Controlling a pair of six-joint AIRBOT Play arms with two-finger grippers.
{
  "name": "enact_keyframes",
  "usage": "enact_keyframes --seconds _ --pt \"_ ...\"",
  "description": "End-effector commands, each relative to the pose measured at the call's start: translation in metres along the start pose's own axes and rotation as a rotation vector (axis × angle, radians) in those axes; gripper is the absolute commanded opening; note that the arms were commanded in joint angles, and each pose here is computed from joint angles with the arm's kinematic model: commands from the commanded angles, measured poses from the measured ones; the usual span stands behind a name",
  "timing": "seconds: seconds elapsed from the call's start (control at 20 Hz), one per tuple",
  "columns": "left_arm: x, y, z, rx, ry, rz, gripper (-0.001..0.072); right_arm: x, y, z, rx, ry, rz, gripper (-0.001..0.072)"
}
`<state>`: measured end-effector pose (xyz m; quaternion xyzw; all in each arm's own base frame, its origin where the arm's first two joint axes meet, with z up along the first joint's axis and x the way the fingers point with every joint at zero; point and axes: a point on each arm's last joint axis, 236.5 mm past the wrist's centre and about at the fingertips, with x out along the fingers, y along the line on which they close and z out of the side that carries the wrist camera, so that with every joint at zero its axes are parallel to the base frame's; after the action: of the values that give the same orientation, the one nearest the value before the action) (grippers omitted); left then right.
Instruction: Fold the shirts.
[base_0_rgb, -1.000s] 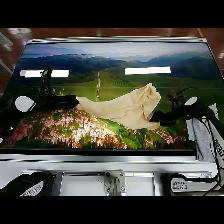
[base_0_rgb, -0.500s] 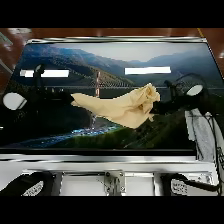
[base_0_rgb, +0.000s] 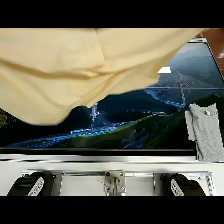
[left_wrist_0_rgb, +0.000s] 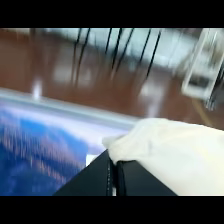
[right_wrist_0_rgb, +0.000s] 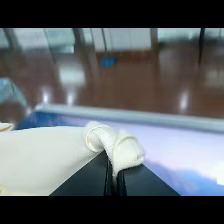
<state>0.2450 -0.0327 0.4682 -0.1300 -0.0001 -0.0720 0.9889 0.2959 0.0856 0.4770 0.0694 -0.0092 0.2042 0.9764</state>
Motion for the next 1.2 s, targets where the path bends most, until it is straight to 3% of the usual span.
enact_keyframes --seconds 0.0,0.25,0.75,0.85,1.15 --pt "-0.082 -0.021 0.057 0.05 -0.209 0.014 0.0043 -0.082 0.03 0.065 -0.07 -0.218 -0.075 0.006" --pt "-0.109 0.018 0.014 0.111 -0.021 0.204 0.0044 -0.12 0.004 -0.001 -0.078 0.056 -0.261 0.006" --pt "-0.029 0.098 -0.178 0.035 0.555 0.339 0.0044 -0.102 -0.081 -0.231 0.177 0.781 -0.456 0.0061" --pt "-0.01 0.104 -0.226 -0.011 0.66 0.314 0.0044 -0.074 -0.107 -0.282 0.202 0.795 -0.473 0.0061" --pt "0.084 0.136 -0.278 -0.073 0.643 0.302 0.0044 0.033 -0.178 -0.383 0.332 0.697 -0.505 0.0061"
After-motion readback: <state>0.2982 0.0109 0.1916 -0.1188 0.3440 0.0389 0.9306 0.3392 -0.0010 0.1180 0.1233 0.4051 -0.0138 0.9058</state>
